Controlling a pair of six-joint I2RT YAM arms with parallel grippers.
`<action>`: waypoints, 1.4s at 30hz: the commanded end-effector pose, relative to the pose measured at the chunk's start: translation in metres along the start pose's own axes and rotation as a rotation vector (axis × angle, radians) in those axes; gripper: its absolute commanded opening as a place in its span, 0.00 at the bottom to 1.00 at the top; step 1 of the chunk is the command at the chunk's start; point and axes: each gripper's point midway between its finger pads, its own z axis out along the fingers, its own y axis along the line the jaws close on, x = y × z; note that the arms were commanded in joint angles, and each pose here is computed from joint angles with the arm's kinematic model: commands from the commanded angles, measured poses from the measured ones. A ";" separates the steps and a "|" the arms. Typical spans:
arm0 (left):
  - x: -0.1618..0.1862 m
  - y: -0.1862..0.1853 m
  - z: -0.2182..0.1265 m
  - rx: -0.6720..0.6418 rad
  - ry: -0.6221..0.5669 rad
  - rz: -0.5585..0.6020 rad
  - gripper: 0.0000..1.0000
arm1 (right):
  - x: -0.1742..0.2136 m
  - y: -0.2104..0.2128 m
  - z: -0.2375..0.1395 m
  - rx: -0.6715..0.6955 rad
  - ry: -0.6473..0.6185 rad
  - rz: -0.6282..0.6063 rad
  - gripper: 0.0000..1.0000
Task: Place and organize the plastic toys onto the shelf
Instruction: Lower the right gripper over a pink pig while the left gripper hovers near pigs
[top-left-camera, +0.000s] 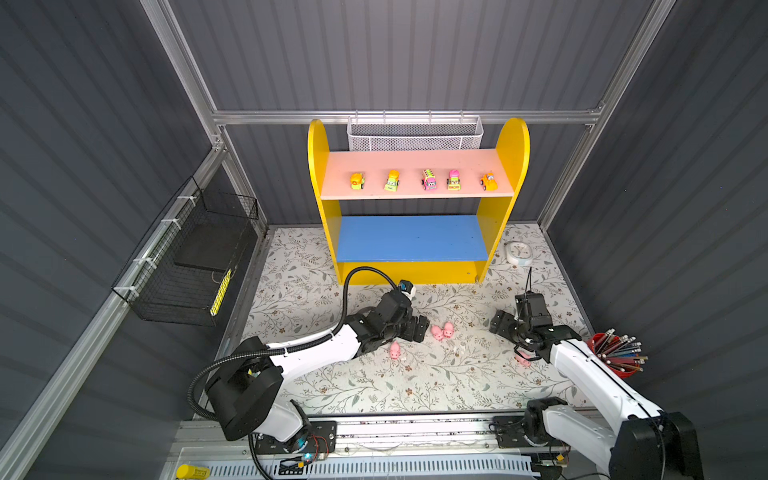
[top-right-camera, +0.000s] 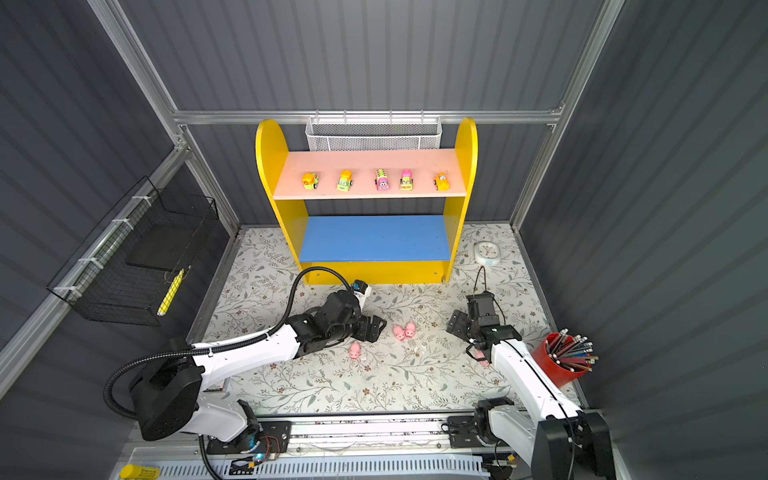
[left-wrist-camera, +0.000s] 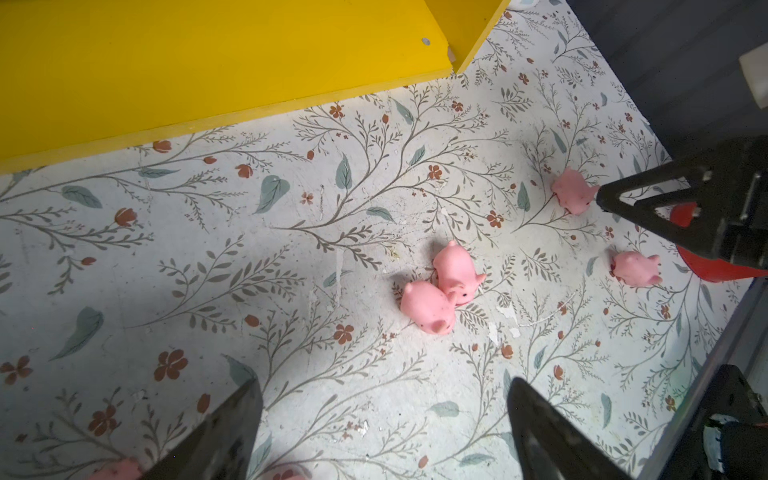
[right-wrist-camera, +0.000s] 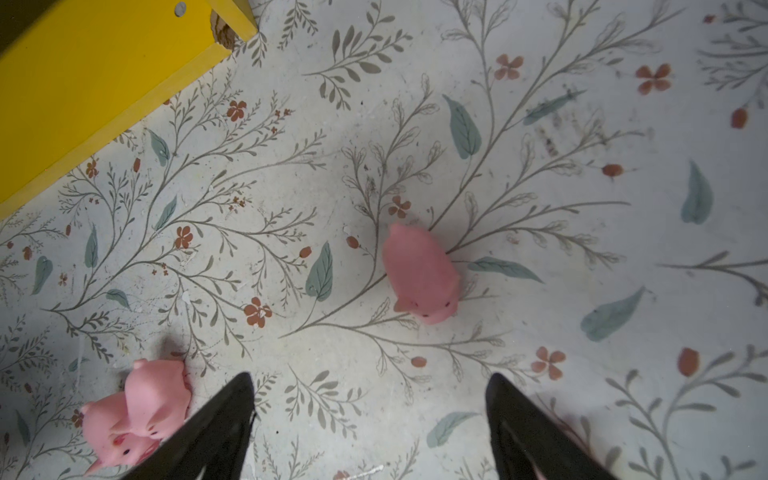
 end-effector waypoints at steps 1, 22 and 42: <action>-0.009 -0.009 -0.005 0.028 -0.024 0.029 0.92 | -0.013 0.009 0.003 -0.044 -0.018 0.012 0.87; 0.011 0.013 -0.033 -0.033 -0.030 0.029 0.93 | -0.021 -0.002 0.037 -0.020 0.066 0.049 0.86; 0.024 0.032 -0.060 -0.090 -0.049 0.023 0.94 | -0.010 -0.008 0.051 0.022 0.140 0.071 0.57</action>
